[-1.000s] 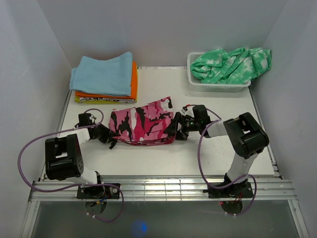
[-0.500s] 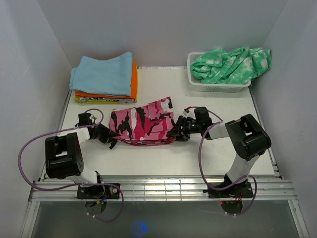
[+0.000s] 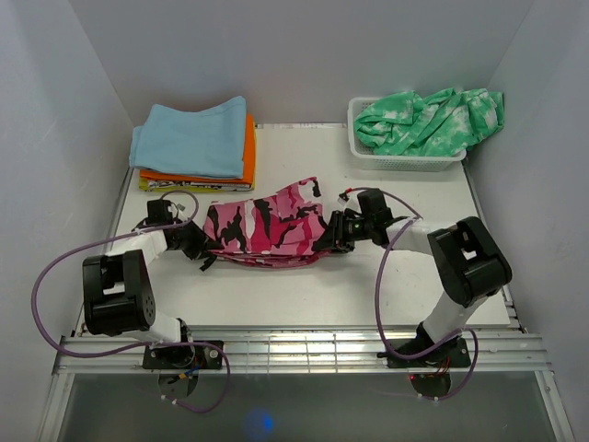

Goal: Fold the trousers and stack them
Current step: Neatly place the folded trousers to the corner

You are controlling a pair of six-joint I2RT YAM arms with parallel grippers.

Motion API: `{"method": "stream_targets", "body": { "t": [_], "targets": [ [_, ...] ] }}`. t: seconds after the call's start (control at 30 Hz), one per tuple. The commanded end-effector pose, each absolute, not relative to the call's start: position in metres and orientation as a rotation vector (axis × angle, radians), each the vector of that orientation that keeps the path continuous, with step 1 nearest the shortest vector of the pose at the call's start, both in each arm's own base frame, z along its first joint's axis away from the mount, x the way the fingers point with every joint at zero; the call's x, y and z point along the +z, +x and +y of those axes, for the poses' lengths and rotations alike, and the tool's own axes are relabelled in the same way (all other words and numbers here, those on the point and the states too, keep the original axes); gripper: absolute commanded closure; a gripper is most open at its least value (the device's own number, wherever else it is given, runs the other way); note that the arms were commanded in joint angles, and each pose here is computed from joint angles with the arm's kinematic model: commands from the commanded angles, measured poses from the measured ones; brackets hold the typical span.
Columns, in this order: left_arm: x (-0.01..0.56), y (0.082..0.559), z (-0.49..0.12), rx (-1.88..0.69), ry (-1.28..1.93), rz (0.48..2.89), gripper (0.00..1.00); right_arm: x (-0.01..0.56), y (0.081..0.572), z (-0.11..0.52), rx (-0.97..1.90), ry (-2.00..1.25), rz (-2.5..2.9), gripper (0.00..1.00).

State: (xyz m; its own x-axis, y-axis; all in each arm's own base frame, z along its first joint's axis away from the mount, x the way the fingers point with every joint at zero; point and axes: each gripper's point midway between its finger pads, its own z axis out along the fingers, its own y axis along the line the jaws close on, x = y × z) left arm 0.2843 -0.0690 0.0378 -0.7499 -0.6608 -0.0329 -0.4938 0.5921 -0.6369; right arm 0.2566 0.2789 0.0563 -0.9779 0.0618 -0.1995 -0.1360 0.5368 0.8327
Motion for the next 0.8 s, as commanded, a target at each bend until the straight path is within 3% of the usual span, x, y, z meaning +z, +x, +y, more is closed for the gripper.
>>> {"method": "stream_targets", "body": {
  "t": [0.0,0.17,0.37,0.5,0.77],
  "targets": [
    [0.075,0.31,-0.04,-0.667,-0.637,2.477,1.0,0.083,0.277,0.26,1.199,-0.2,2.502,0.92],
    [0.114,0.319,-0.049,-0.528,-0.285,2.401,1.0,0.101,0.283,0.24,0.962,-0.234,2.486,0.92],
    [0.163,0.323,-0.08,-0.474,0.0,2.293,1.0,0.142,0.277,0.235,0.887,-0.315,2.384,0.92],
    [0.206,0.335,-0.092,-0.496,0.085,2.172,1.0,0.18,0.277,0.233,0.858,-0.344,2.267,0.92],
    [0.297,0.389,-0.082,-0.395,0.063,1.941,1.0,0.272,0.325,0.249,0.802,-0.438,1.965,0.92]
  ]
}}
